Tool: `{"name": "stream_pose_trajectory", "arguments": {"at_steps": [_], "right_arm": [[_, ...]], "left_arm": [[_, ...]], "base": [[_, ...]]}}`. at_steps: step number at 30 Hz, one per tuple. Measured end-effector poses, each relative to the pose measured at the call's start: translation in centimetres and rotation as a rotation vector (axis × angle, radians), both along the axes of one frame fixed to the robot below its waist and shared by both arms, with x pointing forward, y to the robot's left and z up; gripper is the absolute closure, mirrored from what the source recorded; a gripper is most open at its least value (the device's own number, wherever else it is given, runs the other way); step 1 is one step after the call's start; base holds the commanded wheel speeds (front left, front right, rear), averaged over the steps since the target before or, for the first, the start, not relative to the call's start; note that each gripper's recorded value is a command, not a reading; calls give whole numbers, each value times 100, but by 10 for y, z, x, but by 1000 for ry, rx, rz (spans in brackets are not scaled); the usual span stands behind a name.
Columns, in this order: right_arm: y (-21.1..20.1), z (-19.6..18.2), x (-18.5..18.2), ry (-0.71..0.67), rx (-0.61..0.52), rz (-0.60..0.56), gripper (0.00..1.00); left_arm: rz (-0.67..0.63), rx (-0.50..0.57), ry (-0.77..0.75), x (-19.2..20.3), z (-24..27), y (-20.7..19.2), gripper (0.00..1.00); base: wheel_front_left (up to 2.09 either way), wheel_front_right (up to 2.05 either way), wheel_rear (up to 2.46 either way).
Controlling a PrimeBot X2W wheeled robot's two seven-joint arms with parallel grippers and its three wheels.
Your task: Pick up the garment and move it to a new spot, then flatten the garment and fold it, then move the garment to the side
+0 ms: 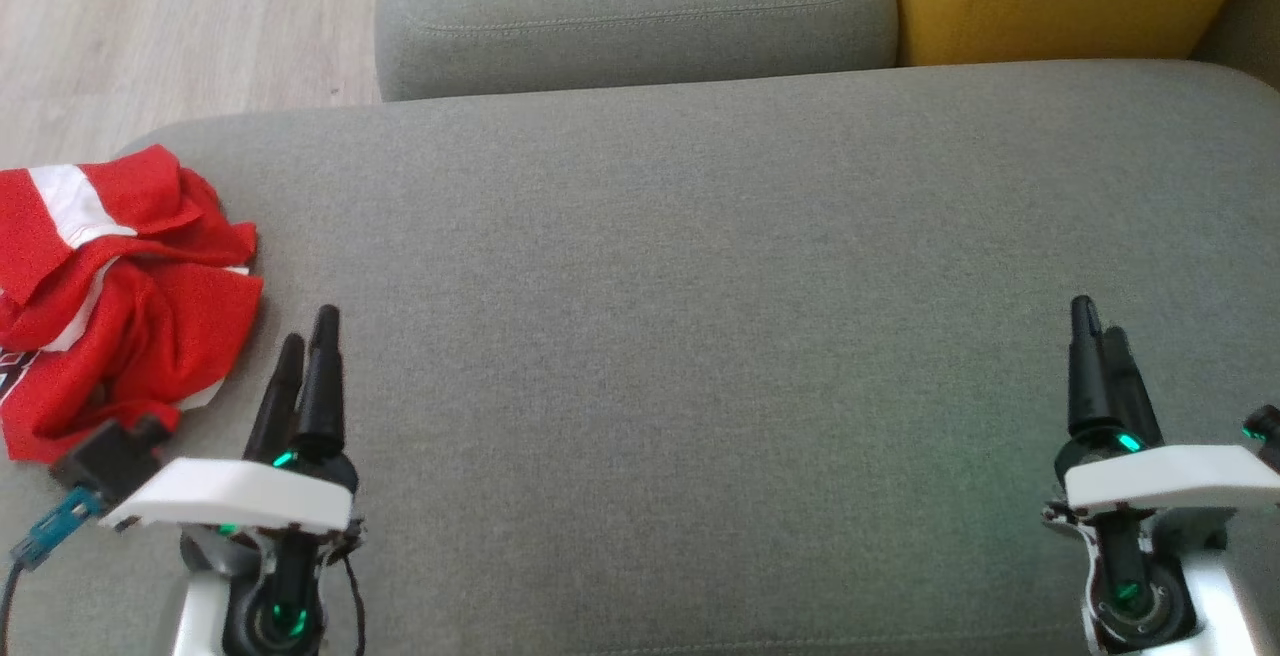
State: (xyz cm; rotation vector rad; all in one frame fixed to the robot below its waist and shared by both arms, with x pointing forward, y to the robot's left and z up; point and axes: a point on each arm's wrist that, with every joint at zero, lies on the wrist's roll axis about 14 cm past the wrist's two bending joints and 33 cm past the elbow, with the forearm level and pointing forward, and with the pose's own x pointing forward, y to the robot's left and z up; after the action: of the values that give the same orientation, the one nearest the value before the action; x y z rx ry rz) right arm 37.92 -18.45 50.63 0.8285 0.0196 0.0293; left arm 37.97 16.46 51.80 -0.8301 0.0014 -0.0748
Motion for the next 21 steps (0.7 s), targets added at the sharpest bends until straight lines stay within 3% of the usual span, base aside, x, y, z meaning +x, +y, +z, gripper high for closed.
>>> {"name": "stream_pose_trajectory", "arguments": {"at_steps": [21], "right_arm": [[18, 1, -1, -26, -305, 66, 0]], "left_arm": [[-16, 344, -53, -3, 8, -8, 0]], "base": [[0, 0, 0]]}}
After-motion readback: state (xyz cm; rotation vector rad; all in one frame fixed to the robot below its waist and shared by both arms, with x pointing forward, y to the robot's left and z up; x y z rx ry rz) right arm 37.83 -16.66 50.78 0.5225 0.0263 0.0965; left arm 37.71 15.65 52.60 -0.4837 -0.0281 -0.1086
